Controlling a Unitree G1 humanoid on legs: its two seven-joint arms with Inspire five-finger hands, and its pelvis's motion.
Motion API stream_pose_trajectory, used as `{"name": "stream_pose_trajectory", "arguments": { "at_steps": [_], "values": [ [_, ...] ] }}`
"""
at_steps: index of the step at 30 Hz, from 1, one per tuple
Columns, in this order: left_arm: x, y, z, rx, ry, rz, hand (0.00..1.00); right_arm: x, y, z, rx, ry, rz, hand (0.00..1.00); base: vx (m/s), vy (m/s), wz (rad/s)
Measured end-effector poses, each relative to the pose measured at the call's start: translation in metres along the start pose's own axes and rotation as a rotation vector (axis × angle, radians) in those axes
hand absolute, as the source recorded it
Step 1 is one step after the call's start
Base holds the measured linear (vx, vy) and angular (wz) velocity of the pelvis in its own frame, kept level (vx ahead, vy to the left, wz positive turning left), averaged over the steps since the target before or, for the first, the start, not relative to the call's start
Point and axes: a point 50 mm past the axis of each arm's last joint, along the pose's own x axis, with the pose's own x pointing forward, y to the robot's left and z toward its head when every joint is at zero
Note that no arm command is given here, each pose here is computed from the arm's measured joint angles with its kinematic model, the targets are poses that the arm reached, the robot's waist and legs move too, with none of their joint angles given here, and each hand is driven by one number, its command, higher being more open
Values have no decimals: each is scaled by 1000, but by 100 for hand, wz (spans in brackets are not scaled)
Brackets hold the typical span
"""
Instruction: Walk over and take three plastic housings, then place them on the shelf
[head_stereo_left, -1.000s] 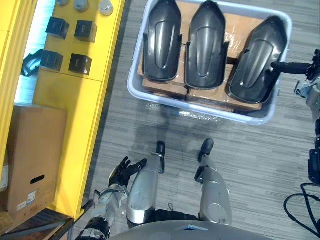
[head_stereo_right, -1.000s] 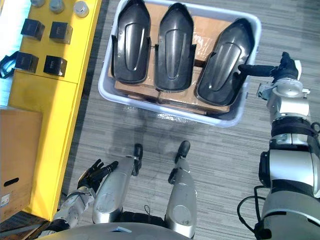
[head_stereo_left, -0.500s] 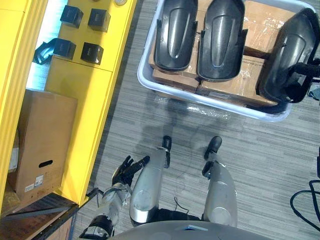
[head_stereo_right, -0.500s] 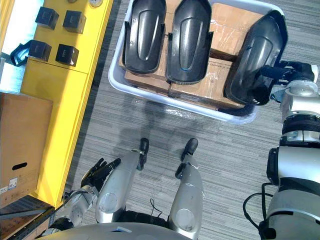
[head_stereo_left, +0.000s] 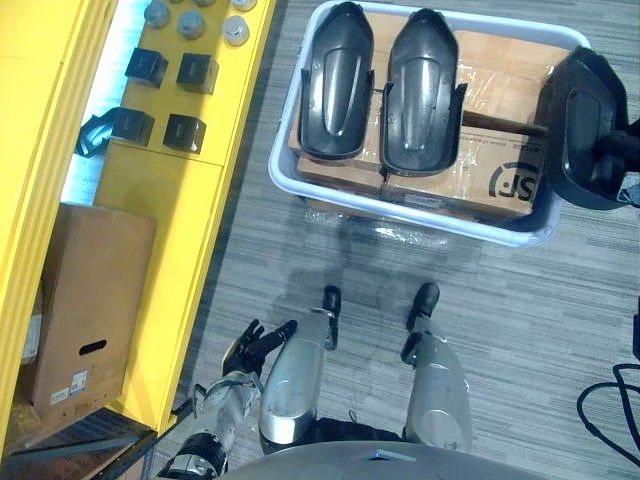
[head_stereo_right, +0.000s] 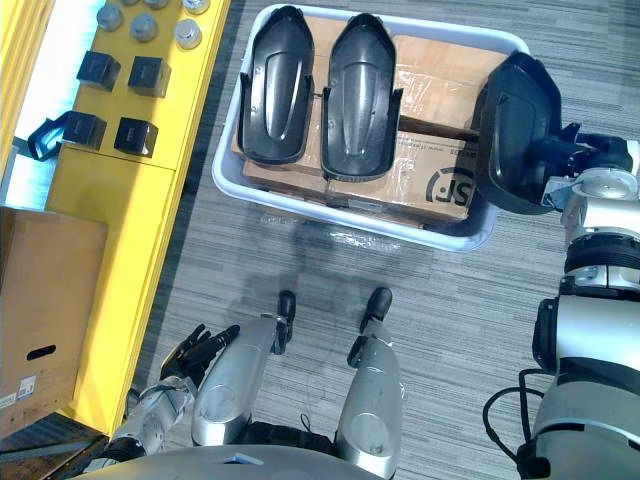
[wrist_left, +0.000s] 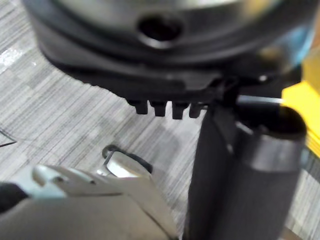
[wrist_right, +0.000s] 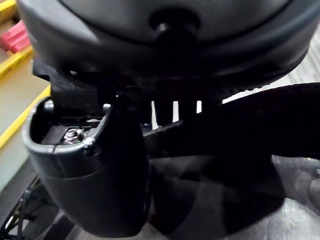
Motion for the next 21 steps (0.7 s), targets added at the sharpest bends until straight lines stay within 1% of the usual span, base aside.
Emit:
{"name": "stream_pose_trajectory", "arguments": {
  "at_steps": [4, 8, 9, 11, 13, 15, 16, 18, 20, 21],
  "values": [
    [-7, 8, -7, 1, -1, 16, 100, -1, -6, -10, 2, -39, -98, 0, 80, 4, -3],
    [-13, 16, -12, 6, -1, 38, 100, -7, -1, -15, 18, -117, -115, 0, 104, -14, -4],
    [-15, 20, -11, 6, -15, 48, 100, -11, 6, -17, 9, -168, -115, 0, 71, -10, 0],
    [-17, 24, -10, 11, -29, 55, 100, -15, 13, -22, -3, -197, -104, 0, 62, -16, 3],
    [-21, 28, -6, 23, -55, 64, 100, -22, 27, -39, -41, -217, -66, 0, 79, -23, 14],
    [-23, 22, 3, 31, -106, 51, 100, -28, 36, -47, -74, -242, -44, 0, 57, -1, 6],
    [-24, 15, 13, 27, -158, 37, 100, -35, 43, -54, -87, -274, -25, 0, 31, -1, 3],
    [-24, 3, 38, 26, -260, 11, 100, -46, 54, -61, -100, -323, -6, 0, 0, 0, 0],
    [-30, -14, 75, -10, -415, -46, 100, -60, 67, -64, -119, -391, 9, 0, 0, 0, 0],
    [-33, -18, 85, -13, -455, -62, 100, -63, 69, -65, -126, -408, 10, 0, -30, 7, 1]
  ]
}}
